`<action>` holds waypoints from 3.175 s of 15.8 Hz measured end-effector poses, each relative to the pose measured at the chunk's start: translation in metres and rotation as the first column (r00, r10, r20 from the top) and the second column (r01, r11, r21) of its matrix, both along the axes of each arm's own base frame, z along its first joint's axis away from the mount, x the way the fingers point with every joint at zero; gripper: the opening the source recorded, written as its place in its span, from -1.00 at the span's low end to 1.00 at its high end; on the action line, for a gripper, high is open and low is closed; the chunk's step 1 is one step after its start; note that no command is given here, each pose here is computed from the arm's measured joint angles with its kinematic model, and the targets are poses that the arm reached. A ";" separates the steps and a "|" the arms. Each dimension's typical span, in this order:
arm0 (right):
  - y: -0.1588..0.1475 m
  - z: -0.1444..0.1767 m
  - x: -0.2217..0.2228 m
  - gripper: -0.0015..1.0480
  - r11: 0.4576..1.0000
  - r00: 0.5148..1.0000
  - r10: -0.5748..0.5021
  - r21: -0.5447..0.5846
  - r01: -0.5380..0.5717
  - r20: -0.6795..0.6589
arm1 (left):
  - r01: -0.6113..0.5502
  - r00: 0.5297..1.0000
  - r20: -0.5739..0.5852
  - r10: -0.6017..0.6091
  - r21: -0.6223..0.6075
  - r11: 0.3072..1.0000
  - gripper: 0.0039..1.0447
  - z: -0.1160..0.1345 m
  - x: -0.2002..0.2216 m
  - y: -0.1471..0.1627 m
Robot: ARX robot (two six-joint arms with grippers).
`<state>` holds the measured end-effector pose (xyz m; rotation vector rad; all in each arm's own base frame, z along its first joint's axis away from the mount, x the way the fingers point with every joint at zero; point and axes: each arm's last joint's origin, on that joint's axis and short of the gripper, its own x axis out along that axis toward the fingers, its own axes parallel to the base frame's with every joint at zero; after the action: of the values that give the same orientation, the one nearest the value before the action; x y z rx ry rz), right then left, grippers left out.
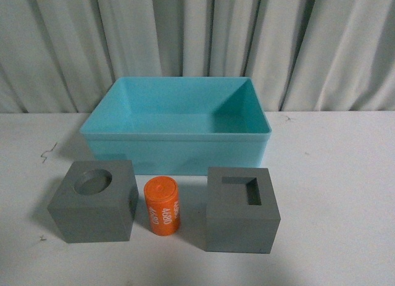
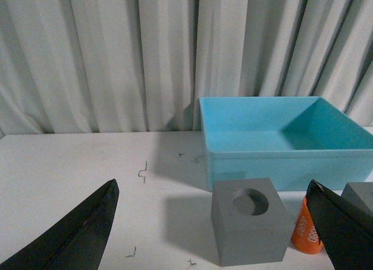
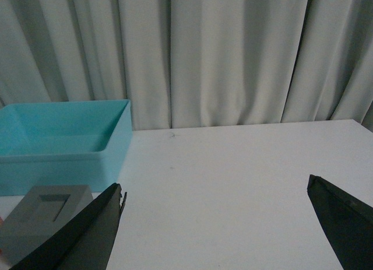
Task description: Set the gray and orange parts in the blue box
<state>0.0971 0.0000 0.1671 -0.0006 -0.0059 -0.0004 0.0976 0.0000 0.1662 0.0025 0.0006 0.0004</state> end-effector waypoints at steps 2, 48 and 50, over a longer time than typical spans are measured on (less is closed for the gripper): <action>0.000 0.000 0.000 0.87 1.000 1.000 0.000 0.000 0.000 0.000 | 0.000 1.000 0.000 0.000 0.000 1.000 0.88 0.000 0.000 0.000; 0.159 -0.067 0.207 -0.64 0.986 0.683 0.099 0.165 0.033 -0.723 | 0.000 1.000 0.000 0.000 0.000 1.000 0.88 0.000 0.000 0.000; 0.156 -0.064 0.203 -0.64 0.988 0.679 0.094 0.153 0.028 -0.728 | 0.000 1.000 0.000 0.000 0.000 1.000 0.88 0.000 0.000 0.000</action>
<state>0.2996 0.1564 0.1032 0.1562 0.8186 0.0363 0.0976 0.0000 0.1661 0.0025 0.0010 0.0004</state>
